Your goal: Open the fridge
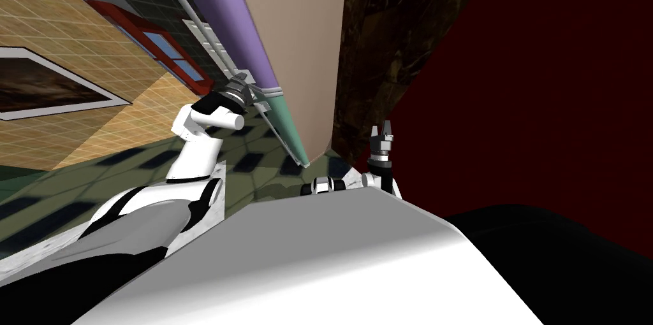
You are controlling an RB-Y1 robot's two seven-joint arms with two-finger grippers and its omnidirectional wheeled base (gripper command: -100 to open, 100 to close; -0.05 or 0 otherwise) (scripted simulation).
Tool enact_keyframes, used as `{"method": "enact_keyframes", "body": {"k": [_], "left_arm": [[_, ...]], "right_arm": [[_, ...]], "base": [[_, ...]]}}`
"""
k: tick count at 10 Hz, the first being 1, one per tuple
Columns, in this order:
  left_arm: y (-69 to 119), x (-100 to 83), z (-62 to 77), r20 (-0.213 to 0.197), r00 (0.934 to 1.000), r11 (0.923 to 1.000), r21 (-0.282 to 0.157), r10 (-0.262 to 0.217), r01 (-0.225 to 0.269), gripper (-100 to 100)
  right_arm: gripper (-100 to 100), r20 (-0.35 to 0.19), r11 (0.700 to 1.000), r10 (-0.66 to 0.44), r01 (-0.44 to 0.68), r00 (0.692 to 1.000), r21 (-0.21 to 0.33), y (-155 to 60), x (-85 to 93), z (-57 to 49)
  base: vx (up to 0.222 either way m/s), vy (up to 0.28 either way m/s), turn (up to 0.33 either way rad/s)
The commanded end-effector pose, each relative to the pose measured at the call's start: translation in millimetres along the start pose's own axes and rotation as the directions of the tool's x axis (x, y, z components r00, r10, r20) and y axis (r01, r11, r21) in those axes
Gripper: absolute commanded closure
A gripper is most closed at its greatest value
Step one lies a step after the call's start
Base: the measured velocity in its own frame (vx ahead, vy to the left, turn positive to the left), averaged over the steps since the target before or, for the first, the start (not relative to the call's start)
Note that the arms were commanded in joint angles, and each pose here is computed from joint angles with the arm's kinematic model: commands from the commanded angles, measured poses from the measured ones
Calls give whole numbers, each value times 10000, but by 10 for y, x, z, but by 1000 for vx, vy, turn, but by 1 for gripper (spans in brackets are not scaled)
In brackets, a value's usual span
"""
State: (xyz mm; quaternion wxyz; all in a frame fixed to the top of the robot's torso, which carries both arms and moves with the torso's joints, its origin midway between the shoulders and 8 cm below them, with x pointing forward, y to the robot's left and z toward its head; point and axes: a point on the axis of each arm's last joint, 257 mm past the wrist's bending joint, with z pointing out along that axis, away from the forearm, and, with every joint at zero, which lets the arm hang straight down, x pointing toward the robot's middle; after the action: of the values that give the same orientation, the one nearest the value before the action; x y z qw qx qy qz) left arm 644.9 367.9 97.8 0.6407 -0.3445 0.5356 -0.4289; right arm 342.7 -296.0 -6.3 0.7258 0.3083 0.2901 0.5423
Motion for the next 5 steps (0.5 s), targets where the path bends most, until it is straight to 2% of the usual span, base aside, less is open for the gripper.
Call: {"method": "enact_keyframes", "body": {"k": [1,2,3,4,5], "left_arm": [[-35,-102,23,112,9999,9999,-94,96,-95,-100],[-132,-180,34,180,9997,9998,-157,149,-146,-100],[-82,-158,27,152,9998,9998,-124,134,-132,-100],[-88,-165,27,158,9998,9998,-133,134,-132,100],[-138,-180,48,183,9997,9999,-35,145,-145,100]], "right_arm": [[0,0,10000,0,0,10000,0,0,0,0],[0,-1,10000,-1,1,10000,-1,0,0,0],[0,-1,10000,-2,2,10000,1,0,0,0],[0,-1,10000,-2,2,10000,0,0,-1,0],[0,-1,10000,-1,1,10000,-1,0,0,0]], "base": [[15,-47,20],[106,-6,-46],[67,1,-9],[12,1,-3],[-98,147,-232]]}}
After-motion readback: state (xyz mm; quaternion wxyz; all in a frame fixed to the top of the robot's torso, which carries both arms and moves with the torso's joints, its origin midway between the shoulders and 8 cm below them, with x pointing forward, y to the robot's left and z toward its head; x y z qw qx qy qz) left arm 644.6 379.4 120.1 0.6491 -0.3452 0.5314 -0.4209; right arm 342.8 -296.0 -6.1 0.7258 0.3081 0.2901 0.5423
